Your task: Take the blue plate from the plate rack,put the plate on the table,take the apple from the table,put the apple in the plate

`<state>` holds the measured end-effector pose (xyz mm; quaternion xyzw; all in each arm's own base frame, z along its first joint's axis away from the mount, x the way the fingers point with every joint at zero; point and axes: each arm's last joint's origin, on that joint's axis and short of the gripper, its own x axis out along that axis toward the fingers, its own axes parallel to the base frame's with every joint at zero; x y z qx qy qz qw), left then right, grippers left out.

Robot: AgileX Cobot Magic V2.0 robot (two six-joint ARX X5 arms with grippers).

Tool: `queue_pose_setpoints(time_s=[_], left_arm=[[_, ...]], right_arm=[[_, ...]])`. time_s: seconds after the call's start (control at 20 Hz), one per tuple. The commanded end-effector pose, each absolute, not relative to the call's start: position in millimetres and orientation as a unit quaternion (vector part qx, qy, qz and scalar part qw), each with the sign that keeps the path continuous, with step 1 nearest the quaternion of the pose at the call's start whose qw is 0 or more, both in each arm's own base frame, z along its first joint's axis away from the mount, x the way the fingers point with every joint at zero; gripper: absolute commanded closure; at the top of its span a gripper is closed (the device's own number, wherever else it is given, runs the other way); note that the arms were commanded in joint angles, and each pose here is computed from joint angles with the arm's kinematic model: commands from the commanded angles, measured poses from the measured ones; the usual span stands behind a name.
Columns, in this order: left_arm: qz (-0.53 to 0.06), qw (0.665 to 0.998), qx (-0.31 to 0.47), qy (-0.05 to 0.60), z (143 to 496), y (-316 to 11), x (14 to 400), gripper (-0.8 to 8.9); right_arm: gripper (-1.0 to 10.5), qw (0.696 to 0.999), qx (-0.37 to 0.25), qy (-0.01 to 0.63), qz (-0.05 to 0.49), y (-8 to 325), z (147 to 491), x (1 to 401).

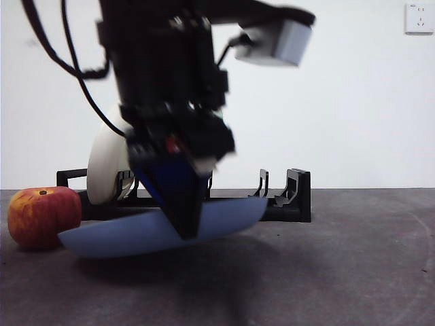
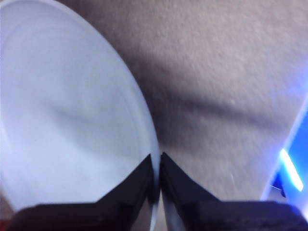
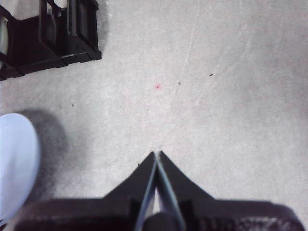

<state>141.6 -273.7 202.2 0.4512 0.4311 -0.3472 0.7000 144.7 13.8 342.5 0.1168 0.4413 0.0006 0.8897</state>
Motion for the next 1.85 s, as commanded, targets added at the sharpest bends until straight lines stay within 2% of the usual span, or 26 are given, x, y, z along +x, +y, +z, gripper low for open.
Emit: queue_pose_setpoints(time_s=[0.05,0.3,0.6,0.65,0.8,1.0,1.25,1.3,1.4,1.5,1.7,1.85], left_arm=[[-0.348,0.677,0.471,0.446,177.3,-282.9,144.9,8.22],[-0.359,0.653,0.474,0.469,157.5,-289.0,144.5,8.17],[-0.354,0.666,0.457,0.472,158.3,-290.3,144.1,8.10],[-0.352,0.668,0.455,0.473,158.4,-290.3,144.0,7.96],[-0.349,0.673,0.449,0.473,161.0,-289.7,143.7,6.76],[-0.351,0.693,0.430,0.460,177.0,-286.7,142.5,6.51],[-0.356,0.737,0.381,0.430,219.1,-272.5,135.6,6.56],[-0.358,0.746,0.366,0.426,230.3,-266.7,132.7,6.57],[-0.367,0.762,0.331,0.418,253.6,-253.0,125.3,6.68],[-0.368,0.787,0.291,0.402,279.3,-235.0,116.8,8.28],[-0.361,0.833,0.204,0.367,325.9,-188.2,95.4,8.22],[-0.320,0.863,0.183,0.344,352.0,-147.7,79.5,8.22]], right_arm=[[9.5,0.891,0.120,0.437,0.000,14.0,344.5,144.8],[9.5,0.891,0.119,0.437,0.001,14.0,344.5,144.8],[9.5,0.892,0.117,0.437,0.002,14.0,344.5,144.8],[9.5,0.892,0.117,0.438,0.002,14.0,344.5,144.8],[9.5,0.891,0.117,0.438,0.002,14.0,344.4,144.7],[9.5,0.891,0.117,0.439,0.002,14.0,344.3,144.5],[9.5,0.885,0.117,0.450,0.002,13.9,342.8,142.7],[9.5,0.884,0.118,0.452,0.010,14.4,342.7,142.4],[9.5,0.883,0.112,0.449,0.073,17.6,343.9,143.0],[9.5,0.882,0.114,0.438,0.133,23.6,346.3,144.3],[9.4,0.885,0.120,0.410,0.187,45.4,351.3,150.6],[9.4,0.870,0.120,0.410,0.245,78.2,348.4,163.6]])
